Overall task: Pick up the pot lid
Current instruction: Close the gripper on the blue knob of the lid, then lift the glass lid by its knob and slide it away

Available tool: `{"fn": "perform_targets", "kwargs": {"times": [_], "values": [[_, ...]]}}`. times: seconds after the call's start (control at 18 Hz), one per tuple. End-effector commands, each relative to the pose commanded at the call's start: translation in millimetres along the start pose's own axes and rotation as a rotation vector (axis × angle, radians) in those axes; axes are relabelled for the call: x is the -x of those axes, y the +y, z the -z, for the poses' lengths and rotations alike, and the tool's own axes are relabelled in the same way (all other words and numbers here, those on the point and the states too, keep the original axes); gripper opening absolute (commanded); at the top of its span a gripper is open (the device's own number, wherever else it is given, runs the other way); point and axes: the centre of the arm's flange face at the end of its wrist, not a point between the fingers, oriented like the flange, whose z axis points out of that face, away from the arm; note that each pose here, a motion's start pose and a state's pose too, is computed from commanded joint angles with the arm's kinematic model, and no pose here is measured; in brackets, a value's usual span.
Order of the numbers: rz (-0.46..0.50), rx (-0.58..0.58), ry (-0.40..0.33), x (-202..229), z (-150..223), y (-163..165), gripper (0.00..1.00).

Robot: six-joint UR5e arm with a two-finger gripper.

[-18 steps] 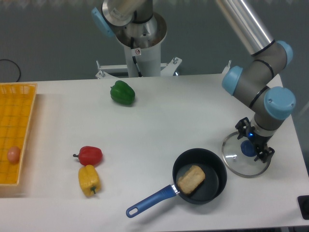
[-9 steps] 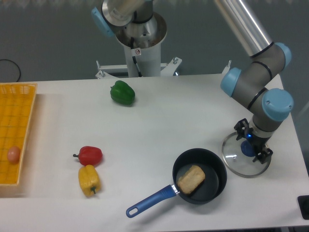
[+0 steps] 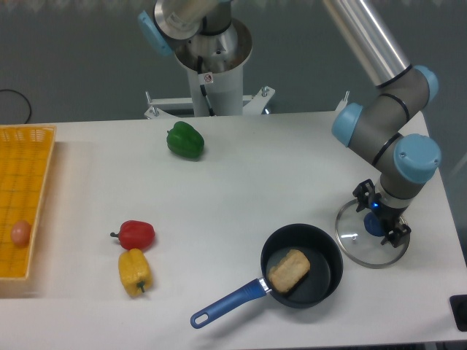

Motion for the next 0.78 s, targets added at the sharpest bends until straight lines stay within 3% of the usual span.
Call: {"fn": "perform_targets", "kwargs": {"times": [0.61,0.78], "values": [[-0.015,0.001,0.002,0.2,-0.5,1.3,0.70],[-0.015,0.002,0.000,0.2,0.5,1.3,0.67]]}}
